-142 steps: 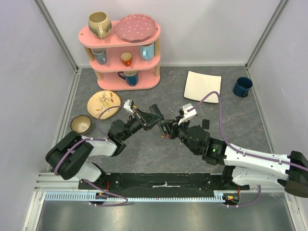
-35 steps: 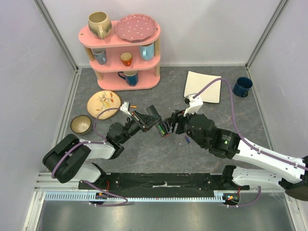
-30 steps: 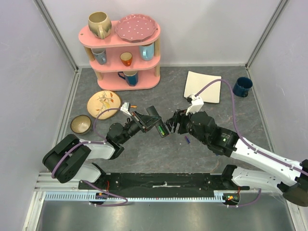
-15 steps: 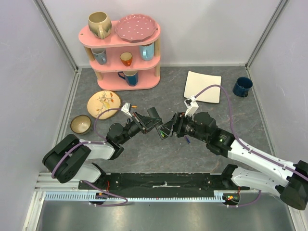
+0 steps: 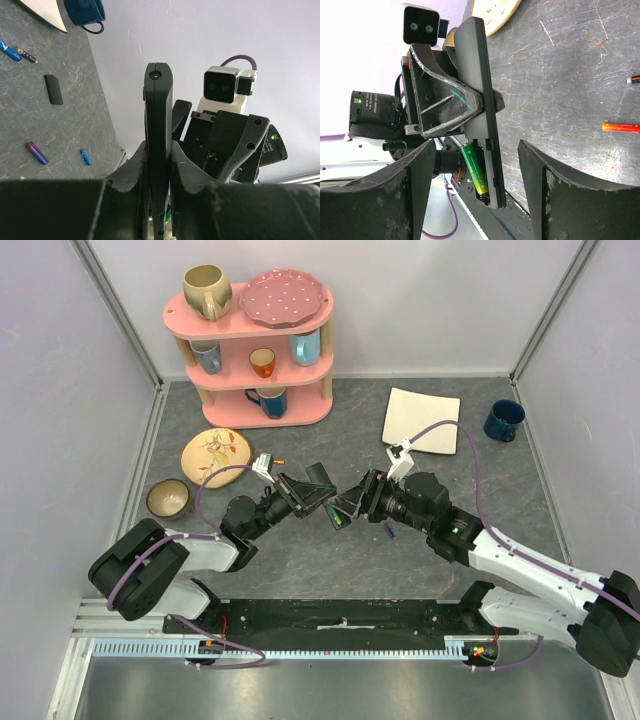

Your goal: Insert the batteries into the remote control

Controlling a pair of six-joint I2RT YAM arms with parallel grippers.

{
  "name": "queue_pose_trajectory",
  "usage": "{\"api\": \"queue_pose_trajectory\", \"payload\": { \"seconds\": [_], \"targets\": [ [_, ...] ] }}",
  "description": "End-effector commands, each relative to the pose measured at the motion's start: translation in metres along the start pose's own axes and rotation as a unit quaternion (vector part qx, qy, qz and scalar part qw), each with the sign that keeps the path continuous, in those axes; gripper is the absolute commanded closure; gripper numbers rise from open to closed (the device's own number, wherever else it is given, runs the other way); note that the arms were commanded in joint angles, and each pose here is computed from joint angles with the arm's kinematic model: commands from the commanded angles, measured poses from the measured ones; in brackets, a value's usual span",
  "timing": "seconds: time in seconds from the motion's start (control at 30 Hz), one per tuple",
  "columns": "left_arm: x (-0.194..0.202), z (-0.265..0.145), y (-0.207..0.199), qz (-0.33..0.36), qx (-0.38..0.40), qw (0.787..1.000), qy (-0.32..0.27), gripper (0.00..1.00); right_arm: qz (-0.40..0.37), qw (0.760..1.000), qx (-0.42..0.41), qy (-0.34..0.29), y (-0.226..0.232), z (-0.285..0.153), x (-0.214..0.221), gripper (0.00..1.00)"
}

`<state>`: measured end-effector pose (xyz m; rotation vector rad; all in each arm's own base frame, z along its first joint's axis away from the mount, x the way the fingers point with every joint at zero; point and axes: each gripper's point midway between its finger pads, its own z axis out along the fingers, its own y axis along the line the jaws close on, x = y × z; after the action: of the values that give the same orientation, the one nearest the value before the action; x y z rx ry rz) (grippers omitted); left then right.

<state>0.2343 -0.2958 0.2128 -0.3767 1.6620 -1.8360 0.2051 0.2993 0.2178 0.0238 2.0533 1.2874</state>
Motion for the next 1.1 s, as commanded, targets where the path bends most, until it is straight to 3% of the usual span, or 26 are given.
{"api": "queue_pose_trajectory", "payload": {
  "seconds": [0.0, 1.07],
  "targets": [
    [-0.006, -0.011, -0.075, 0.044, 0.152, 0.987, -0.017, 0.98, 0.028, 0.999, -0.021, -0.006, 0.006, 0.003, -0.003, 0.26],
    [-0.01, -0.011, -0.078, 0.053, 0.158, 0.986, -0.029, 0.98, 0.063, 0.998, 0.004, 0.008, -0.013, 0.012, 0.005, 0.3]
  ]
}}
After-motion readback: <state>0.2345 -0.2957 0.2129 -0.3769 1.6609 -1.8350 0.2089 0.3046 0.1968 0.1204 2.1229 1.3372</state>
